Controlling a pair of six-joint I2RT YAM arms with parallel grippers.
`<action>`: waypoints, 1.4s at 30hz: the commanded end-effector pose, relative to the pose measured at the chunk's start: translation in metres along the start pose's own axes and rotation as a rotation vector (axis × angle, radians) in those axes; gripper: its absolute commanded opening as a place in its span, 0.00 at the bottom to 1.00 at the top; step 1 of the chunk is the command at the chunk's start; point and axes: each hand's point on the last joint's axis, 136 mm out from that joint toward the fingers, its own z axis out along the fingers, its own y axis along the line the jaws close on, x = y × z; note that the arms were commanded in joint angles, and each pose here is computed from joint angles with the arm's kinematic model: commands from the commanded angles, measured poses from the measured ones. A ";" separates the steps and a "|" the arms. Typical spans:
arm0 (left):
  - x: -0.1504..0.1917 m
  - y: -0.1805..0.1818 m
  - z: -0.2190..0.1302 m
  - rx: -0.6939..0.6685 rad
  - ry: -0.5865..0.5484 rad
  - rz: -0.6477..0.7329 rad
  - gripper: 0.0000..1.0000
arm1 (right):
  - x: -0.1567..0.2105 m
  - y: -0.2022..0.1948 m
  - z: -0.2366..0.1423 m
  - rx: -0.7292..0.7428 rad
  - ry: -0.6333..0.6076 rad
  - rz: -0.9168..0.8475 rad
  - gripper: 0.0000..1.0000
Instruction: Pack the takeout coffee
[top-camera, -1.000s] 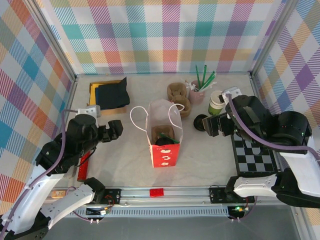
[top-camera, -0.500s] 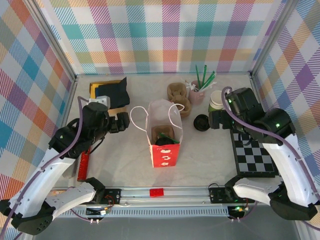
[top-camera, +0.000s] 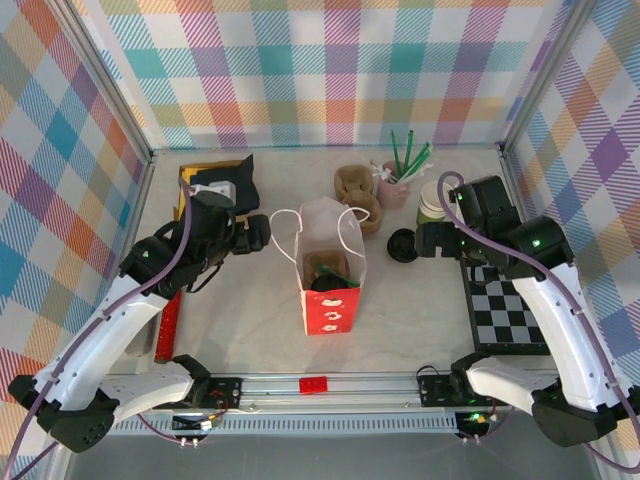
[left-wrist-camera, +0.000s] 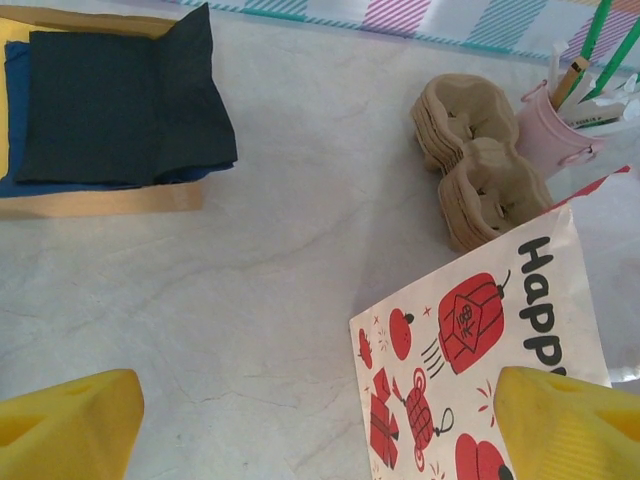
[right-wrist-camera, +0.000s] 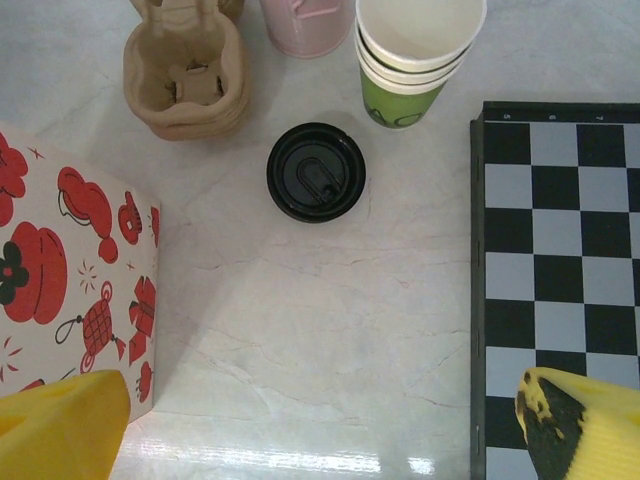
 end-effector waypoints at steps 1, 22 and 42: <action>-0.021 -0.002 -0.001 -0.011 -0.056 0.011 0.90 | -0.002 0.004 0.001 -0.034 -0.019 0.007 0.99; -0.051 0.004 0.040 -0.049 -0.020 -0.030 0.86 | 0.007 -0.002 0.025 -0.046 0.027 0.058 0.99; -0.068 0.039 0.148 -0.182 0.106 -0.016 0.80 | 0.018 0.004 0.042 -0.070 0.080 0.062 0.99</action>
